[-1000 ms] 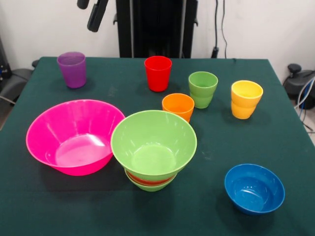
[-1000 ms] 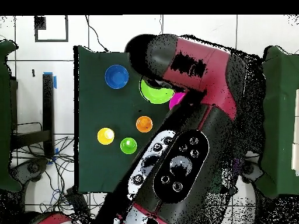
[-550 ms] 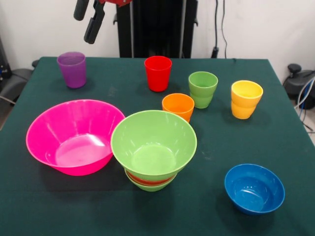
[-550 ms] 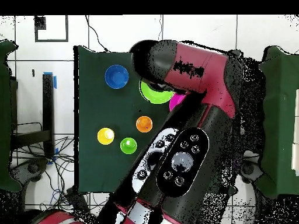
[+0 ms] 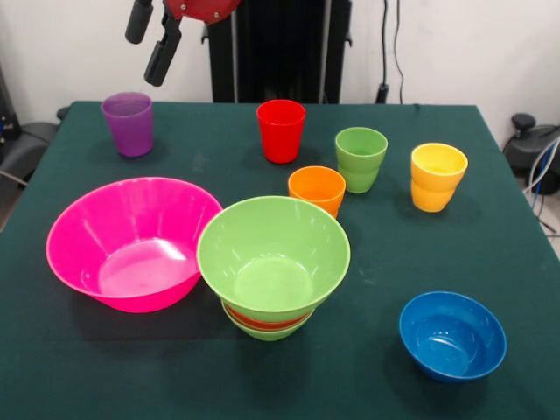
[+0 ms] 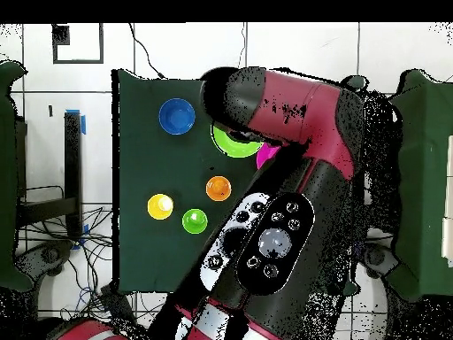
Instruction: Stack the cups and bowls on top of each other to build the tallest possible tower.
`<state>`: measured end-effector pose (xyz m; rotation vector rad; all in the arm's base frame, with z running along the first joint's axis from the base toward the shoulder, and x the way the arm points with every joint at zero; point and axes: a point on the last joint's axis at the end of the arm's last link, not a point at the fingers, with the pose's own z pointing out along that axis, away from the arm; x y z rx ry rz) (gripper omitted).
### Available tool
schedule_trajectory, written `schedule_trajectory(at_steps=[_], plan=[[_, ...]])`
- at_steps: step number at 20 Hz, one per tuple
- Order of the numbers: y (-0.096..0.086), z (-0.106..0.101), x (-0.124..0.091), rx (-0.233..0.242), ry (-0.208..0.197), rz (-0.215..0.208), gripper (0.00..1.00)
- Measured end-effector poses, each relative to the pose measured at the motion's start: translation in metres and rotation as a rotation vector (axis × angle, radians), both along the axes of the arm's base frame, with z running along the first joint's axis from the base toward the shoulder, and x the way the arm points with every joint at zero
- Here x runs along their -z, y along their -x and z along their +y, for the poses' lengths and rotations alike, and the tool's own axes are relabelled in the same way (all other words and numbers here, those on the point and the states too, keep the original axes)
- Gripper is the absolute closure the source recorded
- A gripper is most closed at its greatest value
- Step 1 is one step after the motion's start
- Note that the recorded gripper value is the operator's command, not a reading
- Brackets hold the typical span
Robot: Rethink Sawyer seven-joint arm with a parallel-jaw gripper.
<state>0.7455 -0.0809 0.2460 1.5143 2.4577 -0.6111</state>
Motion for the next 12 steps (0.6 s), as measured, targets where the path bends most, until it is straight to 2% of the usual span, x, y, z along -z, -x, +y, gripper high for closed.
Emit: schedule_trajectory(at_steps=[7, 12], plan=[[-0.004, 0.002, 0.006, -0.030, 0.008, -0.018, 0.00], [-0.006, 0.006, 0.012, -0.036, -0.008, -0.019, 0.00]])
